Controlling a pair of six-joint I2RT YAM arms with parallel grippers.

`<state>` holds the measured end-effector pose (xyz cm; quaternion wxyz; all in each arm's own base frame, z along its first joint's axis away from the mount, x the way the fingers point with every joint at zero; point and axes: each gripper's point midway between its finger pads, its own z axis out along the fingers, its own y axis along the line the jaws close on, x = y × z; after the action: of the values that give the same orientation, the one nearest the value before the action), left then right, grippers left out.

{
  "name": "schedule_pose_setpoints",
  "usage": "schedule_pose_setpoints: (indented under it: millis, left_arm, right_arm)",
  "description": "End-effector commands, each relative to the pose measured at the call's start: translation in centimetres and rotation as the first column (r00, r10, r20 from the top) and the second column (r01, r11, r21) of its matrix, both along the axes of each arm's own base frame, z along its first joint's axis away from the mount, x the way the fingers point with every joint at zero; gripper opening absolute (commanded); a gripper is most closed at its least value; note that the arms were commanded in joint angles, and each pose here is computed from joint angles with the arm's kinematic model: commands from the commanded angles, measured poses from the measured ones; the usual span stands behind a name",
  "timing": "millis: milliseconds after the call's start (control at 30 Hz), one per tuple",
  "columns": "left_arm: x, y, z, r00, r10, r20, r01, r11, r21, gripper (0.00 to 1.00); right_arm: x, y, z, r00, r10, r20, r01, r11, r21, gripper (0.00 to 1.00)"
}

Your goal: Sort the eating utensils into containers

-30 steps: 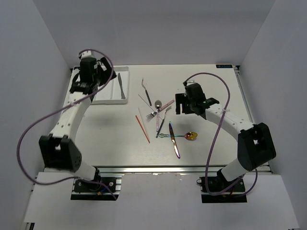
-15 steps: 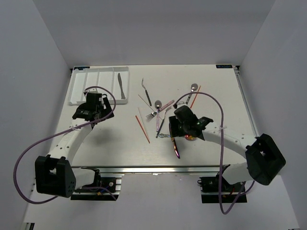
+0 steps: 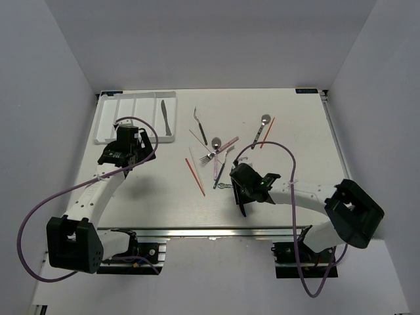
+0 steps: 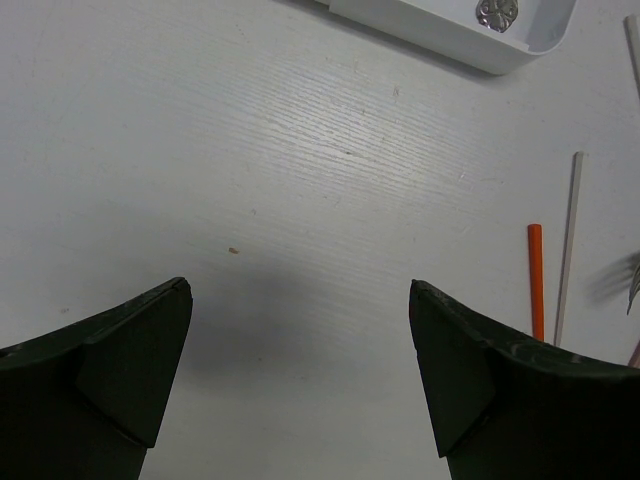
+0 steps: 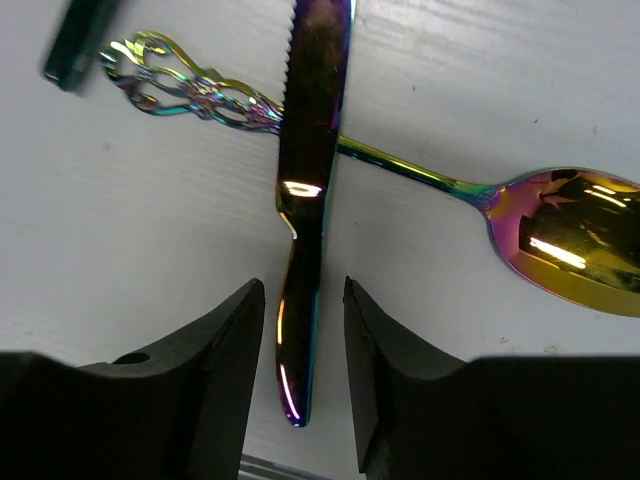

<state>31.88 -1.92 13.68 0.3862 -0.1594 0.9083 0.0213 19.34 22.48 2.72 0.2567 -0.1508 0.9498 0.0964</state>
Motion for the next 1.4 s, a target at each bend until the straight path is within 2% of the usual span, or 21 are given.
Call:
schedule_pose_setpoints:
  millis: [0,133,167,233,300,467,567,600,633,667,700,733,800,833,867,967,1133,1233,1333,1367]
  left_arm:
    - [0.4,-0.1,1.3,0.999,-0.012,0.04,0.012,1.0,0.001,0.98]
    - [0.3,-0.2,1.1,0.999,-0.017,0.033,0.017,1.0,0.002,0.98]
    - [0.4,-0.2,1.2,0.999,-0.018,0.034,0.017,1.0,0.002,0.98]
    - [0.4,-0.2,1.1,0.999,-0.019,0.031,0.019,1.0,0.001,0.98]
    - [0.4,-0.2,1.1,0.999,-0.019,0.031,0.019,1.0,0.001,0.98]
    - [0.5,-0.6,1.4,0.998,-0.036,0.045,0.037,0.999,-0.02,0.98]
    - [0.8,-3.8,2.3,0.984,-0.147,0.099,0.16,0.976,-0.144,0.98]
    - [1.4,-5.0,3.3,0.973,-0.173,0.154,0.202,0.96,-0.195,0.98]
    - [1.0,-7.7,4.1,0.945,-0.266,0.19,0.313,0.903,-0.292,0.98]
    - [0.6,-9.0,4.6,0.927,-0.3,0.225,0.363,0.868,-0.338,0.98]
    - [1.2,-10.5,6.4,0.9,-0.303,0.314,0.414,0.821,-0.393,0.98]
    - [-0.2,-12.7,6.6,0.865,-0.363,0.345,0.494,0.734,-0.466,0.98]
    - [-1.0,-15.4,8.1,0.838,-0.36,0.41,0.544,0.617,-0.568,0.98]
    - [-0.8,-16.9,10.3,0.779,-0.36,0.513,0.621,0.557,-0.551,0.98]
    - [-2.1,-19.4,10.6,0.744,-0.401,0.534,0.667,0.495,-0.557,0.98]
    - [-3.1,-23.3,11.4,0.701,-0.438,0.563,0.713,0.444,-0.543,0.98]
    - [-2.6,-25.0,10.1,0.723,-0.462,0.514,0.691,0.458,-0.559,0.98]
    - [-2.8,-26.0,9.4,0.723,-0.477,0.499,0.688,0.441,-0.576,0.98]
    - [-2.8,-26.8,8.5,0.729,-0.486,0.482,0.681,0.444,-0.582,0.95]
    - [-2.8,-27.0,8.5,0.728,-0.487,0.482,0.682,0.44,-0.585,0.92]
  right_arm:
    - [-0.2,-0.6,-2.0,0.999,-0.031,-0.016,0.031,0.998,-0.048,0.41]
    - [-0.5,-1.8,-3.2,0.998,-0.057,-0.01,0.055,0.991,-0.121,0.27]
    - [-0.7,-1.7,-3.4,0.998,-0.054,-0.013,0.052,0.991,-0.124,0.21]
    - [-0.9,-1.7,-3.6,0.998,-0.052,-0.019,0.049,0.992,-0.119,0.15]
    - [-0.9,-1.6,-3.6,0.999,-0.049,-0.02,0.046,0.992,-0.115,0.02]
    - [0.1,-1.2,-1.4,0.997,-0.074,0.038,0.076,0.994,-0.076,0.0]
    - [1.3,-0.2,2.0,0.989,-0.092,0.116,0.091,0.996,0.012,0.0]
    - [1.5,0.0,2.9,0.987,-0.093,0.133,0.089,0.996,0.031,0.0]
    - [1.8,0.1,3.9,0.984,-0.09,0.152,0.084,0.995,0.046,0.0]
    - [2.2,0.7,5.7,0.979,-0.092,0.181,0.078,0.993,0.084,0.0]
    - [2.2,0.8,6.4,0.979,-0.085,0.186,0.07,0.994,0.087,0.0]
    - [2.5,1.4,7.8,0.976,-0.072,0.204,0.05,0.992,0.111,0.0]
    - [2.6,2.3,8.7,0.977,-0.04,0.21,0.011,0.99,0.14,0.0]
    - [2.6,3.5,9.5,0.977,-0.013,0.211,-0.026,0.983,0.181,0.0]
    - [2.8,4.3,10.6,0.974,0.004,0.226,-0.051,0.977,0.207,0.0]
    - [3.0,5.6,12.5,0.971,0.022,0.24,-0.085,0.963,0.255,0.0]
    - [3.2,7.5,16.8,0.955,0.042,0.292,-0.149,0.924,0.353,0.0]
    - [2.9,8.5,17.9,0.953,0.085,0.289,-0.195,0.906,0.376,0.0]
    - [2.4,9.4,18.7,0.951,0.11,0.289,-0.227,0.881,0.414,0.0]
    - [2.4,9.7,18.9,0.95,0.113,0.29,-0.233,0.875,0.424,0.0]
